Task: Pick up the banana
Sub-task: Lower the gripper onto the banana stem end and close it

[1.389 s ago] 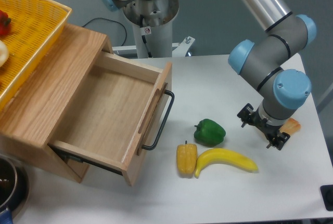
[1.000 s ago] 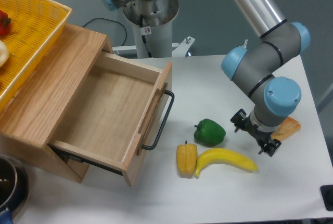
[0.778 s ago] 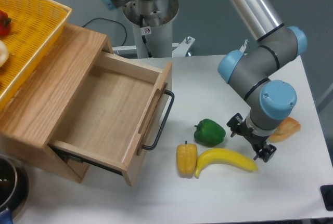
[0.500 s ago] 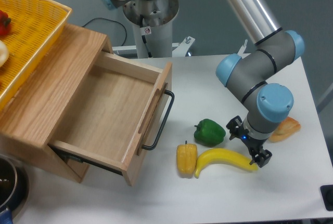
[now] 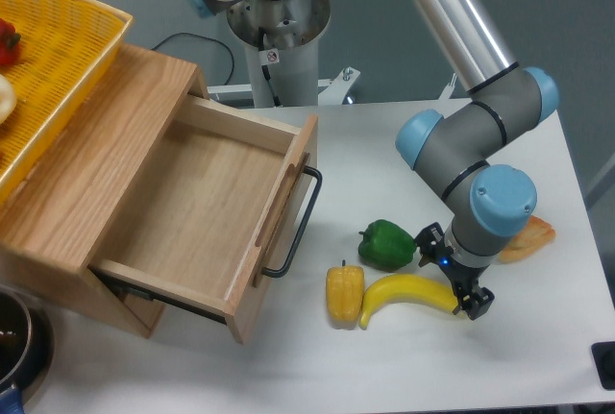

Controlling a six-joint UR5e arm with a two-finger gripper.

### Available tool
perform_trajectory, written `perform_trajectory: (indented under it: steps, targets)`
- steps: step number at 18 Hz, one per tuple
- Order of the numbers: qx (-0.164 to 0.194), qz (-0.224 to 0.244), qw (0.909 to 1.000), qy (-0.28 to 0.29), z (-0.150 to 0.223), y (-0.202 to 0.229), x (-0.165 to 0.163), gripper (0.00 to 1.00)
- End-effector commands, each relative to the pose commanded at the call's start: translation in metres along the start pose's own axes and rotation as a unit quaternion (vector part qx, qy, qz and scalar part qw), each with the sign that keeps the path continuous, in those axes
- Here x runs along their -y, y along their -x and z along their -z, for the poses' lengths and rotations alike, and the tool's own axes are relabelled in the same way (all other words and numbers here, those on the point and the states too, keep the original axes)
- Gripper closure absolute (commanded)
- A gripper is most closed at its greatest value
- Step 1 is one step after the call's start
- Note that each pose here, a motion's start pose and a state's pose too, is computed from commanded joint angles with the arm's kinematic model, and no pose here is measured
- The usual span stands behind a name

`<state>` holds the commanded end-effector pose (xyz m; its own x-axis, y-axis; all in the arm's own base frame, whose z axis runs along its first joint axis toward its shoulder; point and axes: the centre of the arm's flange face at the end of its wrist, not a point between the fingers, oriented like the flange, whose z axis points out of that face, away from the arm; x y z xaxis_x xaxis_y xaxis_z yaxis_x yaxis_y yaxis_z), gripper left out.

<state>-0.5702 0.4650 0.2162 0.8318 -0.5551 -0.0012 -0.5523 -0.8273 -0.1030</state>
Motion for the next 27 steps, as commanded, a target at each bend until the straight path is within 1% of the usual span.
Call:
perform_trajectory:
  steps: [5,7,13,18,21,24,27]
  targets:
    - [0.002,-0.011,0.9999,0.002,0.003,0.002,0.004,0.00]
    - [0.000,-0.014,0.9999,0.003,0.001,0.004,0.012,0.00]
    - [-0.001,-0.021,0.9997,0.009,0.001,0.003,0.012,0.00]
    - [-0.007,-0.076,0.9969,0.018,-0.002,-0.001,0.008,0.00]
    - [-0.007,-0.126,0.9918,0.019,-0.004,0.001,0.008,0.00]
    - [-0.005,-0.137,0.9904,0.019,-0.007,0.002,0.005,0.00]
    - [0.002,-0.157,0.9874,0.020,-0.010,0.003,0.002,0.00]
